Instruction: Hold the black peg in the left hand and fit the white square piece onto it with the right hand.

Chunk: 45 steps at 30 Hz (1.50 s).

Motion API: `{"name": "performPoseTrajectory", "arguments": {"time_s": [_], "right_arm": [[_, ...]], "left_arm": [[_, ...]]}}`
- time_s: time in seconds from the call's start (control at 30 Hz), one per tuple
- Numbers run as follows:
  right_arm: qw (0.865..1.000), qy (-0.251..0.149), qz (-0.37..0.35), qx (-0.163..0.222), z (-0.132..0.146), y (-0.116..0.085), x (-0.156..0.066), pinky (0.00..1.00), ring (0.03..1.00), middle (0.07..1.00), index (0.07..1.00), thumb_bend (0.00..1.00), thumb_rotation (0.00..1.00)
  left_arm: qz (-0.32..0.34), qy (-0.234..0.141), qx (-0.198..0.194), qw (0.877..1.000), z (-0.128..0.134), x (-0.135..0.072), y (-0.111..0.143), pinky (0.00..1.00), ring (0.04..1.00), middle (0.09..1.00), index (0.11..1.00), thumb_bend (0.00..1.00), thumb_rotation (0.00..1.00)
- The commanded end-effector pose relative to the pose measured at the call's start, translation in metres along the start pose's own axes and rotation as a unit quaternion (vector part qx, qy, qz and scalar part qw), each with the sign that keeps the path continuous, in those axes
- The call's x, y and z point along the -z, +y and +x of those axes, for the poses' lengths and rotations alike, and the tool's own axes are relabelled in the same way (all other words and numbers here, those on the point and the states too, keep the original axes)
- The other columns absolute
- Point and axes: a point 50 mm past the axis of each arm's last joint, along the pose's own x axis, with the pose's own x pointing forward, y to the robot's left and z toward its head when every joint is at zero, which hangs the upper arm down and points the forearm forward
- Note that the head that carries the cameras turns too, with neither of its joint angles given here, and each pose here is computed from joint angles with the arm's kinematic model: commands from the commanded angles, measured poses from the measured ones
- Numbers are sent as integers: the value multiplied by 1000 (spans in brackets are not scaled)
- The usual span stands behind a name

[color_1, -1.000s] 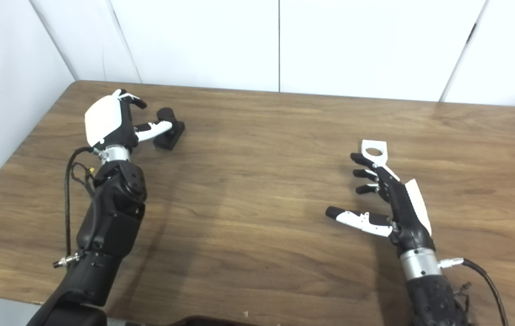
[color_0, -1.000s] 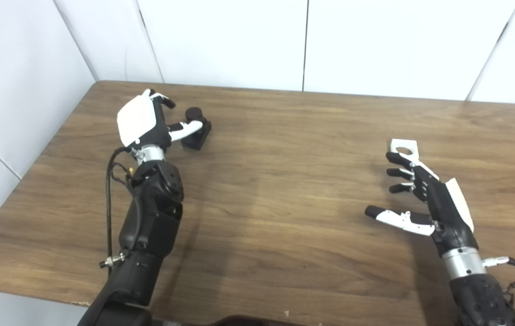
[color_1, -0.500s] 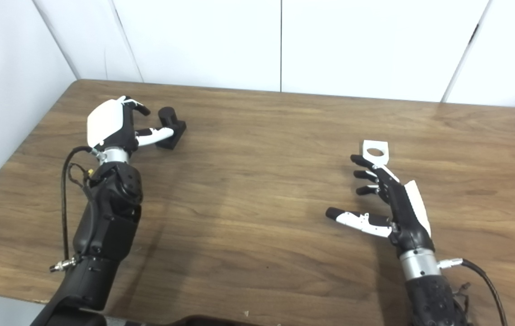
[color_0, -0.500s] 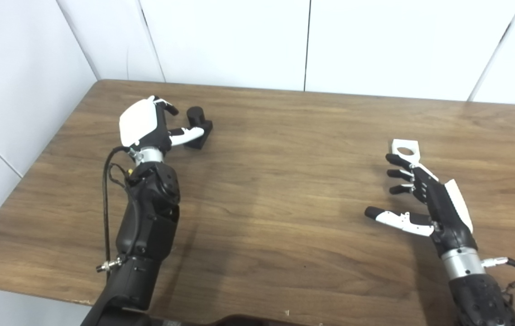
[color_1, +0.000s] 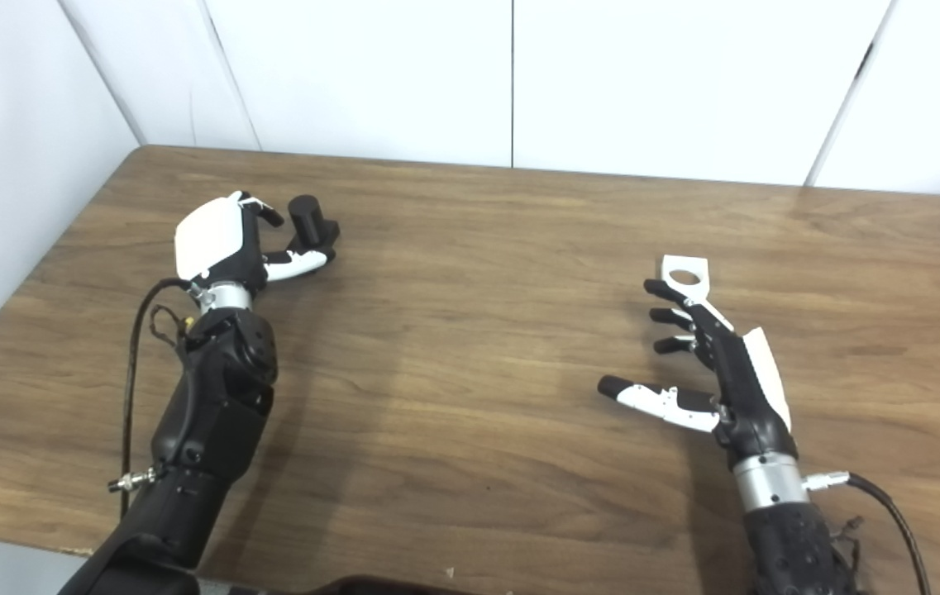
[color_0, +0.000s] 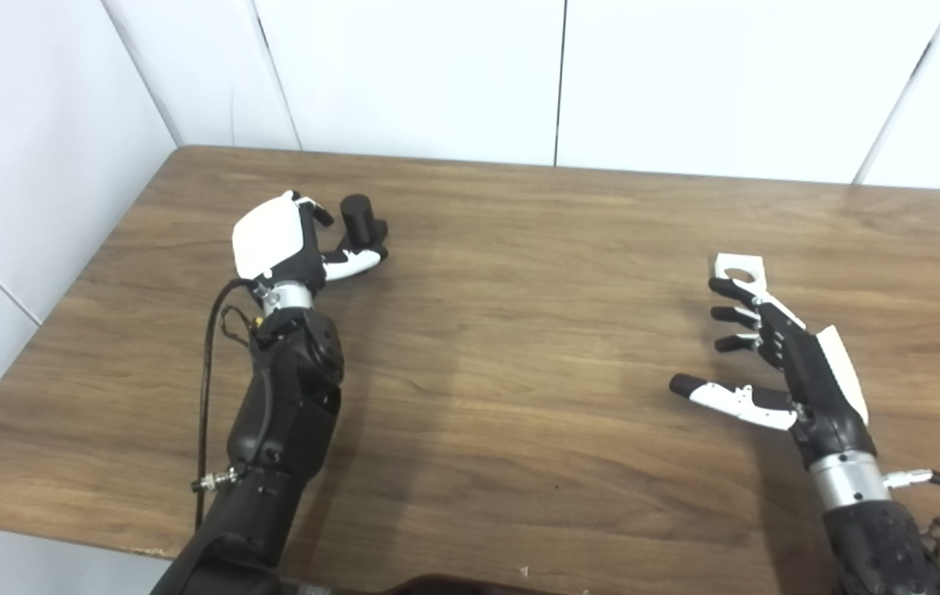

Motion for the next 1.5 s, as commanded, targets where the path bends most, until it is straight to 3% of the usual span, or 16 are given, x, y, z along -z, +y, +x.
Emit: {"name": "performPoseTrajectory", "arguments": {"time_s": [0.0,0.67,0.8,0.83,0.87,0.9,0.97,1.47], "right_arm": [[999,-48,-2,18,7,-5,-19,627,785,855,808,806,284],[999,-44,-2,23,0,-9,-21,642,786,855,809,800,276],[999,-44,-1,25,-1,-9,-21,644,786,857,808,795,268],[999,-44,-1,25,-1,-9,-21,642,785,857,808,794,268],[999,-44,0,26,-2,-9,-21,643,784,859,807,791,268],[999,-44,1,26,-2,-9,-20,643,784,859,806,790,270],[999,-44,0,27,-2,-9,-20,641,782,860,805,787,269],[999,-46,-4,28,-1,-13,-22,649,782,862,803,775,297]], "left_arm": [[-2,-15,-48,999,15,-16,20,811,920,921,634,1000,496],[33,-15,-46,998,27,-14,0,793,897,890,609,920,443],[18,-23,-40,999,29,-13,-1,814,888,866,583,867,352],[12,-27,-37,999,30,-12,-1,833,886,859,574,845,321],[7,-30,-35,999,31,-11,-1,837,866,837,517,626,160],[1,-34,-33,999,32,-11,-1,833,853,822,499,562,110],[-9,-40,-27,999,34,-9,-1,831,839,806,489,528,83],[-62,-56,50,995,43,6,5,736,811,775,482,515,71]]}}
